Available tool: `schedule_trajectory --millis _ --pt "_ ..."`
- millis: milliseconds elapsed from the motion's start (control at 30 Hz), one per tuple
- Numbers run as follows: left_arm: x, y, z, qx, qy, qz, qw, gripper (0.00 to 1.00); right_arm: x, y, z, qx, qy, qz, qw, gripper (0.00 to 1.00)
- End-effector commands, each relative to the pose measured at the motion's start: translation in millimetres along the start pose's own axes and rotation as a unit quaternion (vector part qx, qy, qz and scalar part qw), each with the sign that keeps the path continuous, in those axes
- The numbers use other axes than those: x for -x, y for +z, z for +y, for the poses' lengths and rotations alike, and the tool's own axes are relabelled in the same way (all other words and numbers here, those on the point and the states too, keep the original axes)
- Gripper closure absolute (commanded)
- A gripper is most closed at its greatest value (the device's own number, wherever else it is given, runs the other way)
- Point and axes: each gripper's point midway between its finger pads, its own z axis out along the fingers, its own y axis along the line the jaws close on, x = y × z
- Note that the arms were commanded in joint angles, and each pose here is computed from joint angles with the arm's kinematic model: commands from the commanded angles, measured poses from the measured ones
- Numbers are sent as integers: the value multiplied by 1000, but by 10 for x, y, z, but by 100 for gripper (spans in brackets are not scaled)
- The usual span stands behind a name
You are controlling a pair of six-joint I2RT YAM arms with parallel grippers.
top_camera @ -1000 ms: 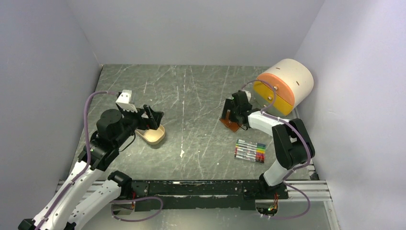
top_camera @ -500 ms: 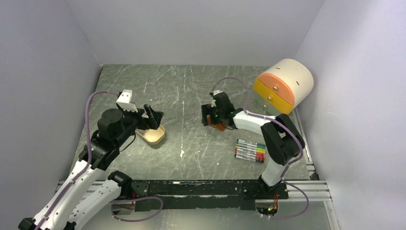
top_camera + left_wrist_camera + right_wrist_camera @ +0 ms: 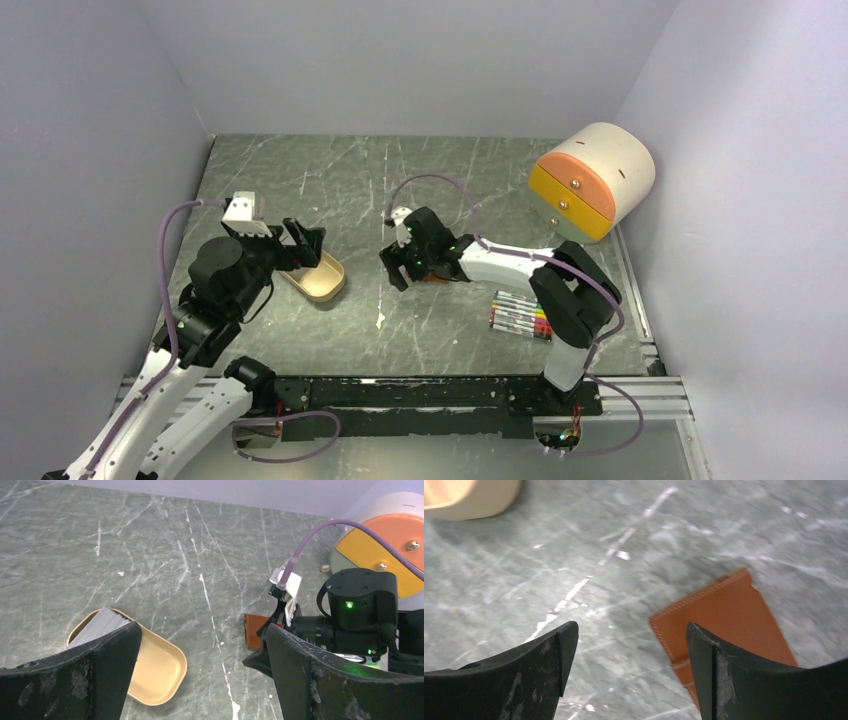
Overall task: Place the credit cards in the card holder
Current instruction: Move the card holder to the center of the board, then adjust the card holder at the center of the board.
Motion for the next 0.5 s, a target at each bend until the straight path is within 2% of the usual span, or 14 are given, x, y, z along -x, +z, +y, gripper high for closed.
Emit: schedule_trajectory --millis 0,233,467 --pt "-28 3 175 44 4 -1 999 1 -70 50 322 52 -38 27 998 18" --pt "-5 -11 196 54 -14 -7 998 1 -221 -111 507 63 -23 18 998 18" --pt "21 -52 207 54 -20 -17 998 1 293 -227 117 -43 54 -58 996 14"
